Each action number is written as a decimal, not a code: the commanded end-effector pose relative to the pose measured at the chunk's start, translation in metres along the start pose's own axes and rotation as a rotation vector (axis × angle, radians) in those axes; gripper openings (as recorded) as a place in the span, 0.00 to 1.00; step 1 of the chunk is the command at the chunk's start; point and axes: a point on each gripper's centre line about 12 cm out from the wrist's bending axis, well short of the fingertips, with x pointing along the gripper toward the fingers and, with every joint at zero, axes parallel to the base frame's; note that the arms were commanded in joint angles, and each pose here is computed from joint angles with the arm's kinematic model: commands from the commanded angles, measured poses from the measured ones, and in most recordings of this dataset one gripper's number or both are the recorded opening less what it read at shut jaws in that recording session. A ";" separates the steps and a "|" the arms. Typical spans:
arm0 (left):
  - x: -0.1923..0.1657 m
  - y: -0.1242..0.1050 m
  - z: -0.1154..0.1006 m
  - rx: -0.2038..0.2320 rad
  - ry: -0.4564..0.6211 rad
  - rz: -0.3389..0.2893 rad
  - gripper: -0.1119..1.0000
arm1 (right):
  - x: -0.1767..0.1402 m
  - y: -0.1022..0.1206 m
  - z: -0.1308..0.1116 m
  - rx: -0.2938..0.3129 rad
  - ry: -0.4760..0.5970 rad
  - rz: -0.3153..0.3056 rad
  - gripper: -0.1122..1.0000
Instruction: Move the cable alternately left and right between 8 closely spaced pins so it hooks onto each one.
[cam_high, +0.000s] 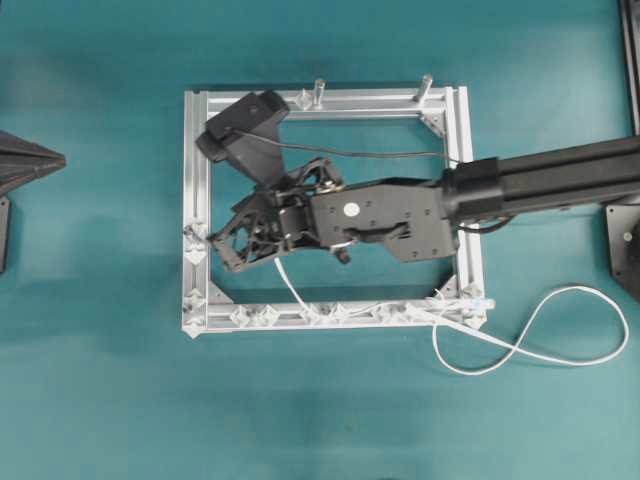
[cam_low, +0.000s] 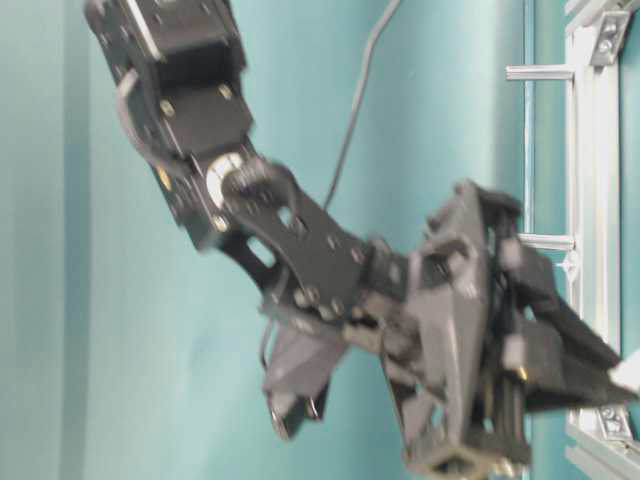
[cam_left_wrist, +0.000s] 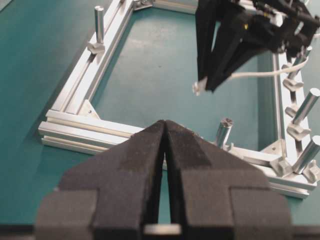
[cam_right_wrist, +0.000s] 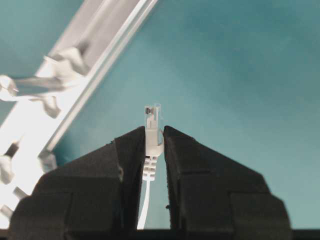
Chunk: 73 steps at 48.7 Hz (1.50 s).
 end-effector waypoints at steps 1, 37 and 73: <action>0.000 0.000 0.004 0.002 -0.011 -0.001 0.10 | -0.014 0.022 0.007 0.006 -0.023 0.071 0.23; 0.000 0.000 0.004 0.002 -0.011 -0.001 0.10 | -0.029 0.066 -0.050 0.013 0.052 0.120 0.23; 0.000 0.000 0.004 0.002 -0.011 -0.001 0.10 | -0.030 0.091 -0.078 0.017 0.090 0.169 0.23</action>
